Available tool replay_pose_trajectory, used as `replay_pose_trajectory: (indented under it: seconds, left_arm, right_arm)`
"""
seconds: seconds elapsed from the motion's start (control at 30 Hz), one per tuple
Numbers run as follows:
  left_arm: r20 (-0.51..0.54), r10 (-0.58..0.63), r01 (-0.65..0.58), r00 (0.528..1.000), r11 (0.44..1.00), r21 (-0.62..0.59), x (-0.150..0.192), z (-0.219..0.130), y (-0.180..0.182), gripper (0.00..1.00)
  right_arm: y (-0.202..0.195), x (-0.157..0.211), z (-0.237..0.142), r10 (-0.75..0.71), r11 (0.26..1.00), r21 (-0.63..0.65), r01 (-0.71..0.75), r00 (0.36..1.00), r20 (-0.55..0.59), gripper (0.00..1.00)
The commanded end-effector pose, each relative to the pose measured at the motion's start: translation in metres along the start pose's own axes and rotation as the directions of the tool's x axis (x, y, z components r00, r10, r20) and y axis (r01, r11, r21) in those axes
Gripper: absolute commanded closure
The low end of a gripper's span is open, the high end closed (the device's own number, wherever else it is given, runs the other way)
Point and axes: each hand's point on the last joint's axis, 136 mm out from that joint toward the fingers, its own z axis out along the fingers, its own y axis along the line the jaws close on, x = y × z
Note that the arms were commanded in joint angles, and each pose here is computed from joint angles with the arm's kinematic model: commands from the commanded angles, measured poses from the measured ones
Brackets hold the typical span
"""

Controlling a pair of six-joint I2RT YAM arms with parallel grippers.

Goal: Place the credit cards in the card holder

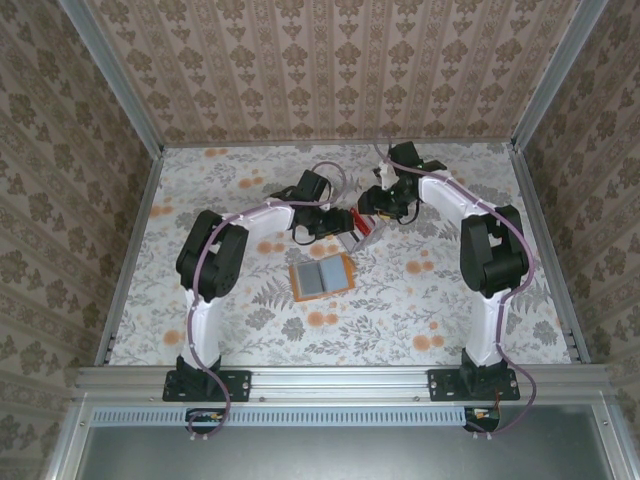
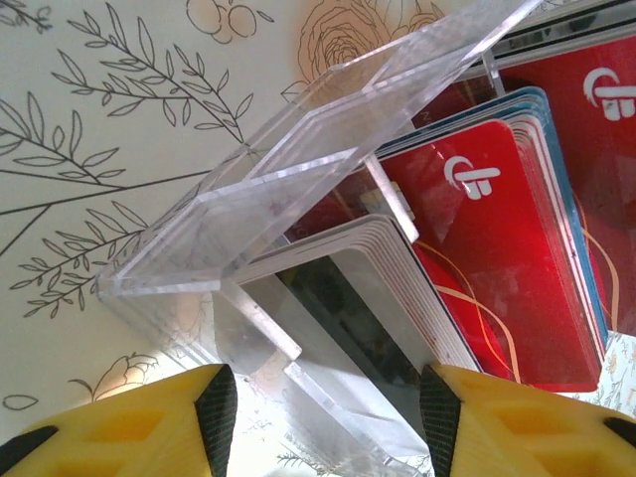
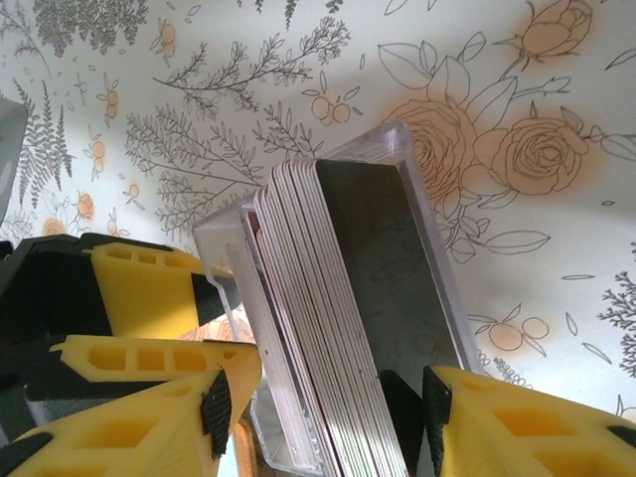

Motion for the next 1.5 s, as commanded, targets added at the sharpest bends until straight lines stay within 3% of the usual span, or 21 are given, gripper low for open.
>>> replay_pose_trajectory:
  seconds: [0.0, 0.13, 0.63, 0.93, 1.47]
  left_arm:
    - [0.001, -0.006, 0.006, 1.000, 1.000, 0.015, -0.004, 0.008, -0.002, 0.46]
    - [-0.001, -0.009, 0.009, 1.000, 1.000, 0.010, -0.002, 0.008, 0.000, 0.46]
    - [-0.003, -0.013, 0.014, 1.000, 1.000, 0.010, -0.001, 0.006, 0.003, 0.46]
    - [-0.005, -0.013, 0.013, 1.000, 1.000, 0.012, 0.000, 0.005, 0.003, 0.46]
    - [-0.006, -0.015, 0.015, 1.000, 1.000, 0.014, 0.000, 0.005, 0.003, 0.47]
  right_arm:
    - [0.005, 0.008, 0.009, -0.047, 0.998, 0.036, 0.049, 0.997, -0.053, 0.44]
    - [-0.004, 0.008, 0.014, -0.060, 0.994, 0.092, 0.065, 0.996, -0.060, 0.44]
    - [0.019, -0.004, -0.013, -0.093, 0.994, 0.062, 0.092, 0.996, 0.016, 0.45]
    - [0.016, -0.003, -0.010, -0.088, 0.994, 0.065, 0.088, 0.996, 0.005, 0.45]
    - [0.009, -0.007, -0.020, -0.082, 0.993, 0.082, 0.080, 0.996, 0.022, 0.60]
